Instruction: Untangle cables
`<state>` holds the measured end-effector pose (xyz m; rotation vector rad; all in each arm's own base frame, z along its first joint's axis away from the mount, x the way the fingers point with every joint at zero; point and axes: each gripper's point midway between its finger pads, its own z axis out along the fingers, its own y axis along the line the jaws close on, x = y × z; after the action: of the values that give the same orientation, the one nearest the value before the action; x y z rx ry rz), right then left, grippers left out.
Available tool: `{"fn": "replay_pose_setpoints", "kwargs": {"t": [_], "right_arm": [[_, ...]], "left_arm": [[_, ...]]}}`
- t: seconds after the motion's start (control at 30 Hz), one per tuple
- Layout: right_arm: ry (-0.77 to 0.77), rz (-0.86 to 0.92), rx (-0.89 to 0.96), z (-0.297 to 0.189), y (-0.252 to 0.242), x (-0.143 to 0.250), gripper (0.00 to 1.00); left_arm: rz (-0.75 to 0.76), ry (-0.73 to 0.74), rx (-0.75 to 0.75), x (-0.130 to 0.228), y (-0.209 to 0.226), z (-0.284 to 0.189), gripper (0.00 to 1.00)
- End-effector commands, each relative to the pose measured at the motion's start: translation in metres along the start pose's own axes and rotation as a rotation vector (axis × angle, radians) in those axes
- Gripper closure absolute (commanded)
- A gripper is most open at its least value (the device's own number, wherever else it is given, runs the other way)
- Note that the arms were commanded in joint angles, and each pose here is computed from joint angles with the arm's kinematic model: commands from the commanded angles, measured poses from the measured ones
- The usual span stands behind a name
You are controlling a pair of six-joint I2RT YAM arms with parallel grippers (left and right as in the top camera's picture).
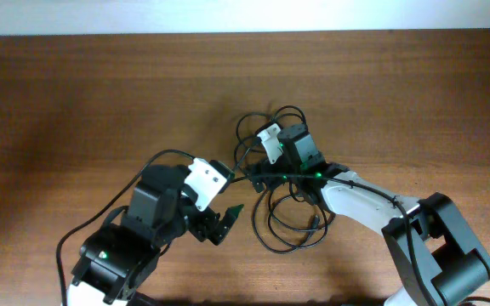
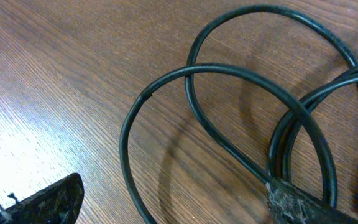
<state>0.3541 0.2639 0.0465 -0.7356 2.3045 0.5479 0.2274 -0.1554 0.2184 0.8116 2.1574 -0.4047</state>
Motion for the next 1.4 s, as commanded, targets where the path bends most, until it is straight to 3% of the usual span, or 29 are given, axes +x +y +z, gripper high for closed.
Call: {"fn": "replay_pose_setpoints", "kwargs": {"t": [0.0,0.17,0.27,0.4,0.53,0.63,0.7,0.77,0.8,0.83,0.87,0.9,1.07,1.17,1.27,1.37], "right_arm": [[0.005,-0.060,-0.016,0.002,0.002,0.003,0.07],[0.050,-0.069,-0.054,0.020,0.004,0.022,0.07],[0.047,-0.088,-0.156,0.034,0.027,0.030,0.08],[0.028,-0.132,-0.124,0.041,0.037,0.027,0.10],[0.061,-0.125,-0.095,0.046,0.030,0.038,0.33],[0.118,-0.112,-0.095,0.057,0.027,0.059,0.37],[0.140,-0.112,-0.094,0.060,0.025,0.068,0.51],[0.147,-0.122,-0.072,0.061,0.021,0.070,0.53],[0.161,-0.121,-0.043,0.060,0.016,0.073,0.60],[0.181,-0.120,-0.005,0.060,0.009,0.077,0.80],[0.188,-0.120,0.007,0.059,0.007,0.079,0.91],[0.192,-0.119,0.009,0.059,0.007,0.080,0.96],[0.201,-0.090,0.012,0.058,0.006,0.081,0.96],[0.169,-0.092,0.012,0.045,0.010,0.063,0.96],[0.119,-0.101,0.011,0.010,0.019,0.031,0.96],[-0.012,-0.064,0.006,-0.057,0.037,-0.019,0.96]], "left_arm": [[-0.111,-0.041,-0.108,-0.004,0.027,-0.014,0.01],[-0.426,-0.018,-0.366,0.026,0.100,-0.039,0.01],[-0.497,-0.014,-0.444,0.038,0.122,-0.050,0.01],[-0.575,-0.013,-0.529,0.053,0.144,-0.065,0.01],[-0.599,0.036,-0.520,0.062,0.146,-0.058,0.01],[-0.618,0.082,-0.507,0.071,0.145,-0.052,0.01],[-0.622,0.090,-0.502,0.072,0.145,-0.051,0.01],[-0.623,0.086,-0.483,0.071,0.143,-0.049,0.01],[-0.623,0.086,-0.483,0.071,0.142,-0.049,0.01],[-0.623,0.087,-0.483,0.071,0.143,-0.049,0.01],[-0.623,0.087,-0.483,0.071,0.143,-0.049,0.01],[-0.623,0.087,-0.483,0.071,0.143,-0.049,0.01],[-0.623,0.087,-0.483,0.071,0.143,-0.049,0.01],[-0.623,0.087,-0.484,0.071,0.143,-0.049,0.01],[-0.623,0.087,-0.484,0.071,0.143,-0.049,0.01],[-0.623,0.087,-0.484,0.071,0.143,-0.049,0.01]]}}
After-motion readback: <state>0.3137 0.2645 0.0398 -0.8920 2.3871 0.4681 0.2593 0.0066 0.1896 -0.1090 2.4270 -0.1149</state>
